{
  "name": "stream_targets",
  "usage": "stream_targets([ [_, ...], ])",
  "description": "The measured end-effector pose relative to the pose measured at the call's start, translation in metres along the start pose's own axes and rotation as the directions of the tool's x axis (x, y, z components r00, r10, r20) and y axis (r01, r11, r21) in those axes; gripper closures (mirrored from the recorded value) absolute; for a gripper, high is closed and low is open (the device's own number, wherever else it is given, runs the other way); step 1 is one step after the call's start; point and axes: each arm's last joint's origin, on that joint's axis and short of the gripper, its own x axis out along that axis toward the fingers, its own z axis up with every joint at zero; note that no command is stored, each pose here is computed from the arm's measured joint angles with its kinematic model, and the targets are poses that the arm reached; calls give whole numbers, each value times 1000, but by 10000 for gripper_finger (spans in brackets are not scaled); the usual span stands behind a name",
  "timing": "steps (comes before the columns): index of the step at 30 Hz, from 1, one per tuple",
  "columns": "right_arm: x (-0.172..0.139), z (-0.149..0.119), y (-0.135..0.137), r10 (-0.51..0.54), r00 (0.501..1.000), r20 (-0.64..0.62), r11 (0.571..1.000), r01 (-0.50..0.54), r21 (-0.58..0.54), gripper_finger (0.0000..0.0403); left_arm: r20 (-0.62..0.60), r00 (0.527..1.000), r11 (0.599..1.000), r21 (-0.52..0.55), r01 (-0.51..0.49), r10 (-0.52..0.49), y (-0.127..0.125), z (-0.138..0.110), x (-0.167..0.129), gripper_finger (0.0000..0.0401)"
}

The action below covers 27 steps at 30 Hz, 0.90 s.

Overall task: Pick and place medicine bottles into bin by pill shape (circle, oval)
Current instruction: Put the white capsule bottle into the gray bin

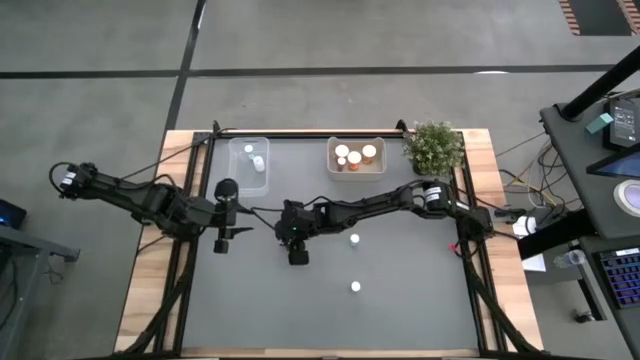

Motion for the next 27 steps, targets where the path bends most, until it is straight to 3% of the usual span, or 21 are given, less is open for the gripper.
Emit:
stream_targets([
  [10, -46, 16, -9, -14, 998, -55, 1000, 15, 13, 248, 65, 998, 1000, 4, -8, 8, 0, 7, 1, 233],
  [27, -149, 11, -85, -168, 971, -170, 961, 200, 192, 250, 146, 988, 995, 71, -66, 55, 1, 16, 1, 233],
])
